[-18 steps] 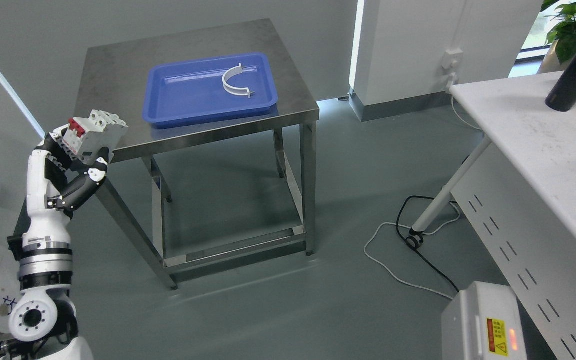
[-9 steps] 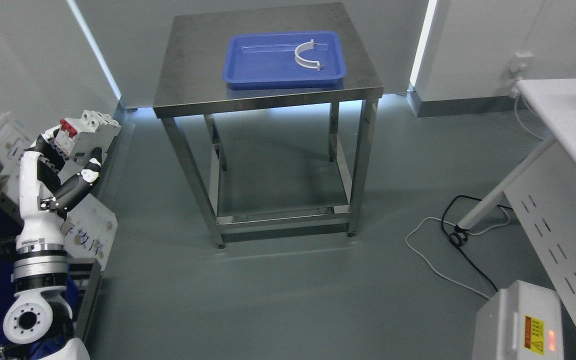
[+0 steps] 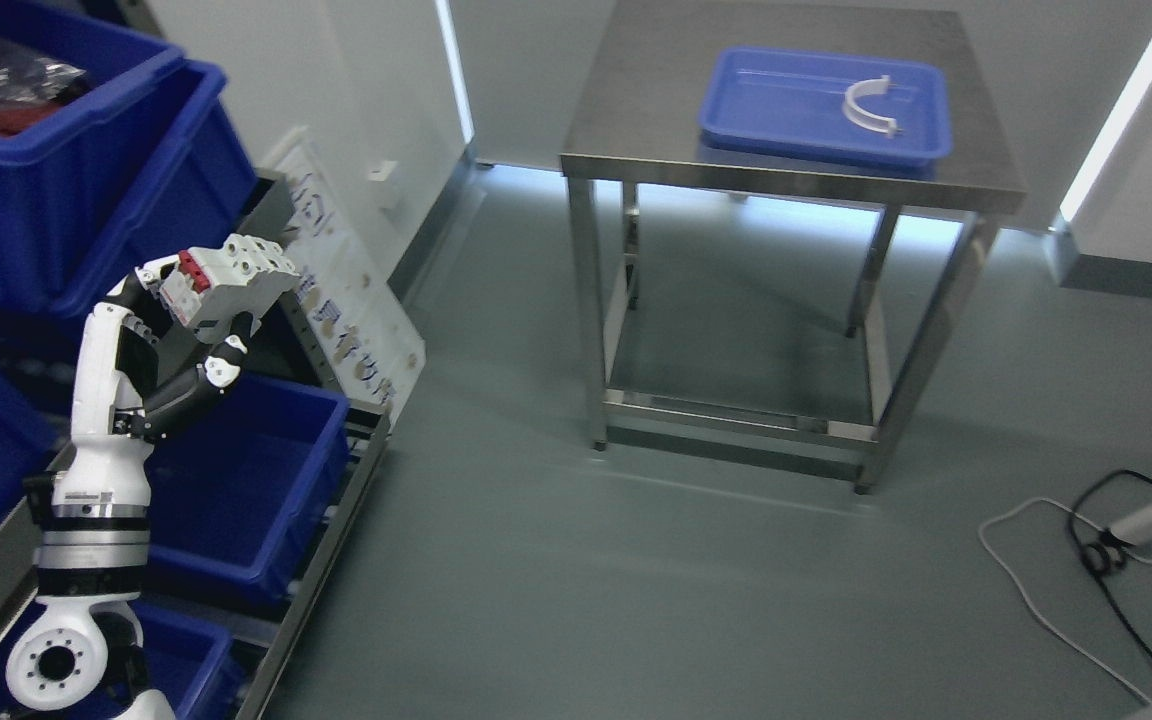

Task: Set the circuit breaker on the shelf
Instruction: 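Hold the breaker raised in the left hand while turning to the bin shelf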

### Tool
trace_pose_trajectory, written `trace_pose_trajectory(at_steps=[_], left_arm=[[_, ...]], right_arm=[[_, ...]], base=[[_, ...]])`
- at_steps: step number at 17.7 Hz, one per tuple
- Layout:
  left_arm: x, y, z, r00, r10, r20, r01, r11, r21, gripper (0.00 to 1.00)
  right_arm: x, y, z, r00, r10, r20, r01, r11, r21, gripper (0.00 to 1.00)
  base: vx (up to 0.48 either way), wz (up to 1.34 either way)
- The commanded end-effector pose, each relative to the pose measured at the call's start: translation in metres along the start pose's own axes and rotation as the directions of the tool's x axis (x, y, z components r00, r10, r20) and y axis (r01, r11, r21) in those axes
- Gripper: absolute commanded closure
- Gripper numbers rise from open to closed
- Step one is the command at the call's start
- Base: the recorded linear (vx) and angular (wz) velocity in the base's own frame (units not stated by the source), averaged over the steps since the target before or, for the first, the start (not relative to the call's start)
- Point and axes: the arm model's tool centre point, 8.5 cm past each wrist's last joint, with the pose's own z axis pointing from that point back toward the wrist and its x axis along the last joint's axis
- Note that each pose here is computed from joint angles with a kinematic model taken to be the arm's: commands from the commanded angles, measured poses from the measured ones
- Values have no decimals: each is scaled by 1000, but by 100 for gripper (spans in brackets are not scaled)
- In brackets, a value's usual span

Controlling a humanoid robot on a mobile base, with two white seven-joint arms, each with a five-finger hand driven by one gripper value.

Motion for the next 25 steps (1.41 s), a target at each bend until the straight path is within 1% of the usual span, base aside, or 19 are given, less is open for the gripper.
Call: trace_pose_trajectory(at_steps=[1, 4, 6, 7, 9, 10, 12, 13, 16, 18, 19, 20, 23, 25], left_arm=[[31, -6, -31, 992, -21, 125, 27, 999, -43, 89], [43, -2, -46, 986, -23, 163, 29, 999, -32, 89], [58, 2, -62, 978, -27, 209, 33, 999, -25, 89], [64, 4, -72, 978, -19, 209, 23, 1000, -19, 89], [64, 16, -81, 989, 2, 145, -2, 1000, 2, 89], [65, 29, -82, 992, -15, 127, 12, 1000, 18, 89], [67, 53, -81, 992, -85, 95, 85, 996, 12, 89], [67, 67, -82, 992, -116, 57, 116, 993, 4, 89], [74, 111, -87, 971, -238, -27, 237, 970, -55, 89], [68, 130, -87, 956, -286, -70, 281, 957, -70, 89], [56, 143, -87, 935, -331, -130, 322, 943, -86, 89], [52, 151, -93, 922, -356, -155, 345, 934, -91, 88], [40, 145, -121, 900, -393, -190, 365, 916, -166, 88], [24, 134, -131, 877, -420, -231, 368, 899, -238, 88]], right_arm=[[-7, -10, -1, 998, 31, -60, -32, 999, -13, 0], [-7, -10, -1, 998, 31, -60, -32, 999, -13, 0], [-7, -10, -1, 998, 31, -60, -32, 999, -13, 0], [-7, -10, -1, 998, 31, -60, -32, 999, -13, 0], [-7, -10, -1, 998, 31, -60, -32, 999, -13, 0], [-7, -10, -1, 998, 31, -60, -32, 999, -13, 0], [-7, -10, -1, 998, 31, -60, -32, 999, -13, 0], [-7, -10, -1, 998, 31, -60, -32, 999, -13, 0], [-7, -10, -1, 998, 31, -60, -32, 999, -13, 0], [-7, -10, -1, 998, 31, -60, -32, 999, -13, 0], [-7, -10, -1, 998, 31, -60, -32, 999, -13, 0], [-7, -10, -1, 998, 31, -60, -32, 999, -13, 0], [-7, -10, -1, 998, 31, -60, -32, 999, -13, 0], [-7, -10, -1, 998, 31, -60, -32, 999, -13, 0]], base=[[-110, 786], [-96, 796], [-111, 851], [-95, 854], [-96, 964], [-72, 1104], [-59, 1092], [-47, 1080], [15, 1035], [58, 923], [76, 632], [76, 632], [77, 427], [66, 330]])
